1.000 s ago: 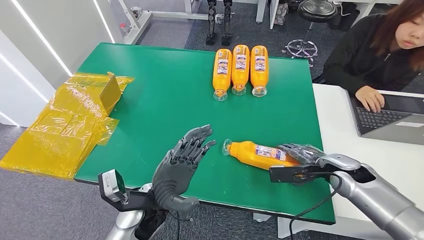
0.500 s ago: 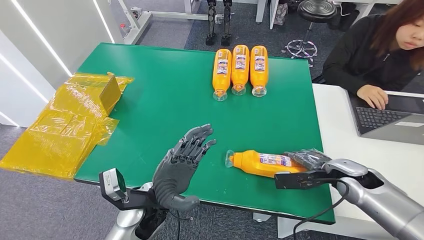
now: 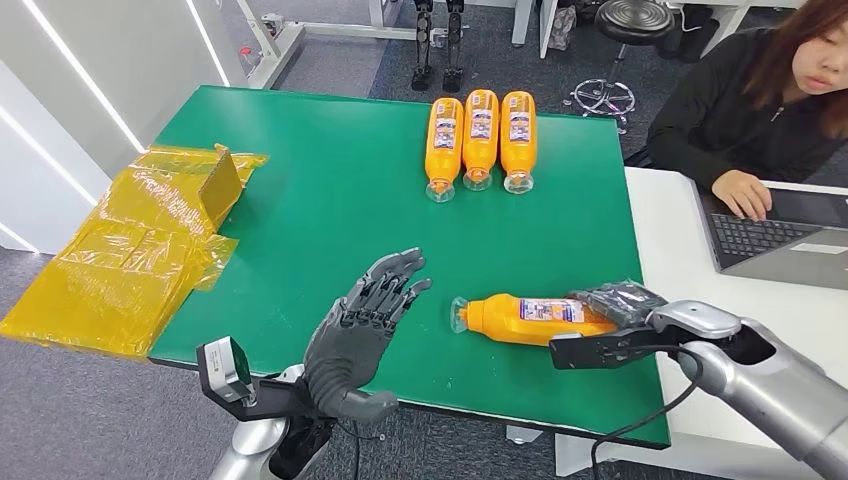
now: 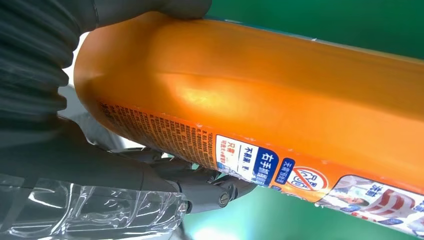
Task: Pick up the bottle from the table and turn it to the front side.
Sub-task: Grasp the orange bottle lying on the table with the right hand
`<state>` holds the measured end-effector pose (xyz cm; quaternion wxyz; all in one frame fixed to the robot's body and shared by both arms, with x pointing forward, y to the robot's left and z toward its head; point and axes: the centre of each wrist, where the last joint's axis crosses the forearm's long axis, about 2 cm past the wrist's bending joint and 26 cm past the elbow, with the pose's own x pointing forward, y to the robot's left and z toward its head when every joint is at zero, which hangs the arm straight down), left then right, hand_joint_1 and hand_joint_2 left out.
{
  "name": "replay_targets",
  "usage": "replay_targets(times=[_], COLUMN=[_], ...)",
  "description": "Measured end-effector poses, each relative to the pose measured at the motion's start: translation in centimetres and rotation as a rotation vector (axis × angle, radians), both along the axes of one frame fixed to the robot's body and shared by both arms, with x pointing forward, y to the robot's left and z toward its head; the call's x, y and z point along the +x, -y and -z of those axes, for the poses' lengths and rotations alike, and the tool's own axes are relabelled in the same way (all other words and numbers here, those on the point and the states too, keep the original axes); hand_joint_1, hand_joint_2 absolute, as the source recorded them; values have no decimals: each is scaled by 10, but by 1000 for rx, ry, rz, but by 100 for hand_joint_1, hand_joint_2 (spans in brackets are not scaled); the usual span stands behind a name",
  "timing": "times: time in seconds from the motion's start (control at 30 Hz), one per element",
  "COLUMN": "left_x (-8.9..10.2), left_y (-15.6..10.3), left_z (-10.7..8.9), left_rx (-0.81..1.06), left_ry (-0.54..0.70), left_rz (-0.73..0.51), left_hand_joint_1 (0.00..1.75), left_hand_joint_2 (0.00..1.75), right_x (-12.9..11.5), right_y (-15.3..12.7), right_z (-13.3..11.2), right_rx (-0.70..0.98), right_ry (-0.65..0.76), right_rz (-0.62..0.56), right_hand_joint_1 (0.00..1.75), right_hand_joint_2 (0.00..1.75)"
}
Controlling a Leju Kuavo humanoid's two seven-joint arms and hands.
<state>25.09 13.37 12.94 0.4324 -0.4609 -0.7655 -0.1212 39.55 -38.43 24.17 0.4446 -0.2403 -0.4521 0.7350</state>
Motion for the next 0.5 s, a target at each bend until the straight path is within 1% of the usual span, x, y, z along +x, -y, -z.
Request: replay_targets(times=[0.1,0.23,0.3,0.4,0.5], left_x=[0,0,-1,-4,-10], left_y=[0,-1,-2,-5,-9], left_z=[0,0,2,5,9], left_rx=[0,4,11,17,24], left_ry=[1,1,-1,-3,-6], left_rz=[-1,-4,-12,-35,-57], left_hand_joint_1=[0,0,0,0,0], left_hand_joint_2=[175,175,175,175,175], right_x=[3,4,4,3,-3], right_y=[-1,-4,-4,-4,3], right_z=[-8,-11,-15,-27,-39], right_rx=[-3,5,16,31,69], right_ry=[20,63,129,242,341], right_rz=[-3,5,20,45,75], right_hand_joint_1=[175,175,175,175,175], right_hand_joint_2=[175,175,175,175,175])
